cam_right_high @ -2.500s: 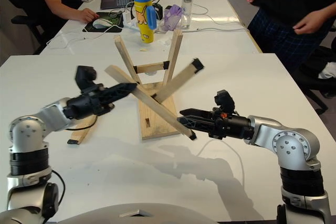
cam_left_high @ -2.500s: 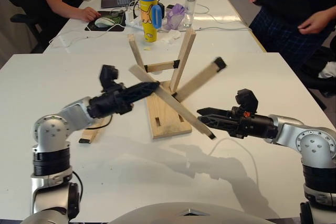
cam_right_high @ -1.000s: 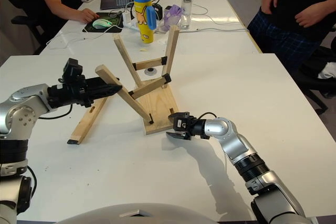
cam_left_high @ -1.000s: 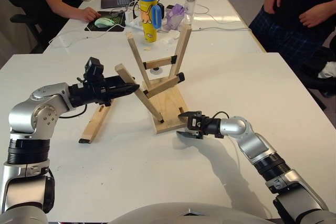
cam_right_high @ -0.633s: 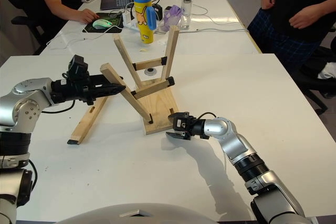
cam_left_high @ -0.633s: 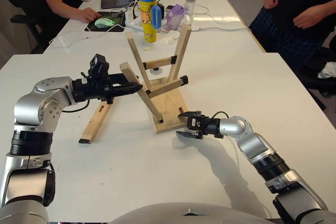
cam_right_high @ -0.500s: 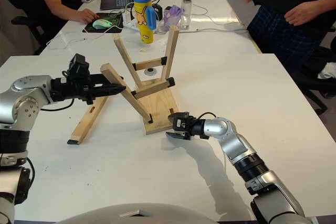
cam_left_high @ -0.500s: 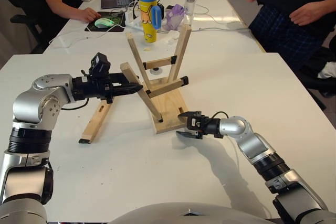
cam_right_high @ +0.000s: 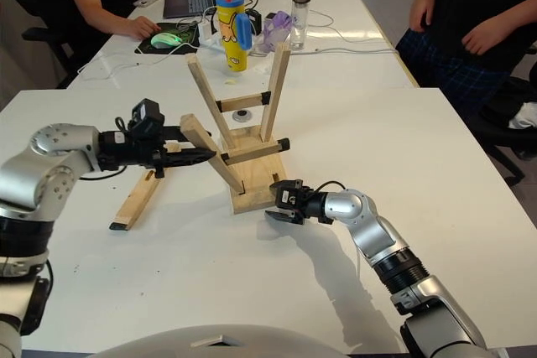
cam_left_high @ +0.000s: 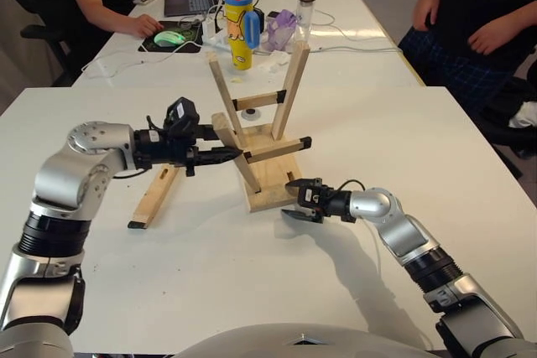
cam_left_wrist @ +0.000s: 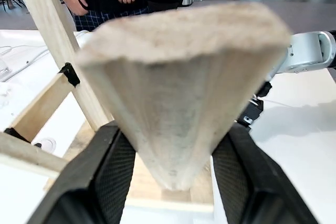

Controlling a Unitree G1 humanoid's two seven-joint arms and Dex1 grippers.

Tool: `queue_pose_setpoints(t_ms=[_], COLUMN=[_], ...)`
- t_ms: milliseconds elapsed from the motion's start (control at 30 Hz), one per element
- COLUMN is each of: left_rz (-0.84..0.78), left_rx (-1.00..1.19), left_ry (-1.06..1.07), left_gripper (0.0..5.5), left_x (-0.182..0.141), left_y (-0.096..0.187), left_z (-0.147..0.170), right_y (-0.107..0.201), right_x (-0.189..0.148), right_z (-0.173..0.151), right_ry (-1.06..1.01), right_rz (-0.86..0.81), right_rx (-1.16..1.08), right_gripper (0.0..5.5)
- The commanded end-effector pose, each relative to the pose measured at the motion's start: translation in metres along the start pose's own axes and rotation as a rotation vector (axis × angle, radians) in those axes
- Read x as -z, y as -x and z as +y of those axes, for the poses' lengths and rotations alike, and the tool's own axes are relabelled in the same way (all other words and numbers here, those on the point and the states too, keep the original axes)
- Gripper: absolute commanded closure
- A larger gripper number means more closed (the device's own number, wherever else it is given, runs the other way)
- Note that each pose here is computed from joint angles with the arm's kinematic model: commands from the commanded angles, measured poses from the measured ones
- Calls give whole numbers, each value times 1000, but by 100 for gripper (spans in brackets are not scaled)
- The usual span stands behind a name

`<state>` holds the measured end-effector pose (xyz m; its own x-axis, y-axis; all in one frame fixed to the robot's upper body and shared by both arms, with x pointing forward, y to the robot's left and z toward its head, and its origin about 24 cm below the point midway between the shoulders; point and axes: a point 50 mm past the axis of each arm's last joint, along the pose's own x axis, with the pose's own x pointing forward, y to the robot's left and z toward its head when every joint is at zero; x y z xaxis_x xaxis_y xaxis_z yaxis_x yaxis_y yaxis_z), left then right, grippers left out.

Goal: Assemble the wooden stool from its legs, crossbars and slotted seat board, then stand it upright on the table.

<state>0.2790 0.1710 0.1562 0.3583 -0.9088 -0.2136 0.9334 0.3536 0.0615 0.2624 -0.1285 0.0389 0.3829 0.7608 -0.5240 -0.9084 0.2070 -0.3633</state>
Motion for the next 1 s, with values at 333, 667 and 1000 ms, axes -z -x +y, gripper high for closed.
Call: queue_pose_setpoints(t_ms=[333,667,1000], left_rz=[299,455,621], left_rx=[-206,-716,-963], left_ry=[205,173,262], left_gripper=[150,11,11], left_x=[64,92,128], left_y=[51,73,89], left_z=[7,-2,-33], right_y=[-11,-23,-25], right_x=[29,-1,-15], right_z=[28,44,43], right_ry=[-232,-564,-623], right_rz=[121,38,70], right_rx=[-75,-83,46], right_gripper=[223,223,223])
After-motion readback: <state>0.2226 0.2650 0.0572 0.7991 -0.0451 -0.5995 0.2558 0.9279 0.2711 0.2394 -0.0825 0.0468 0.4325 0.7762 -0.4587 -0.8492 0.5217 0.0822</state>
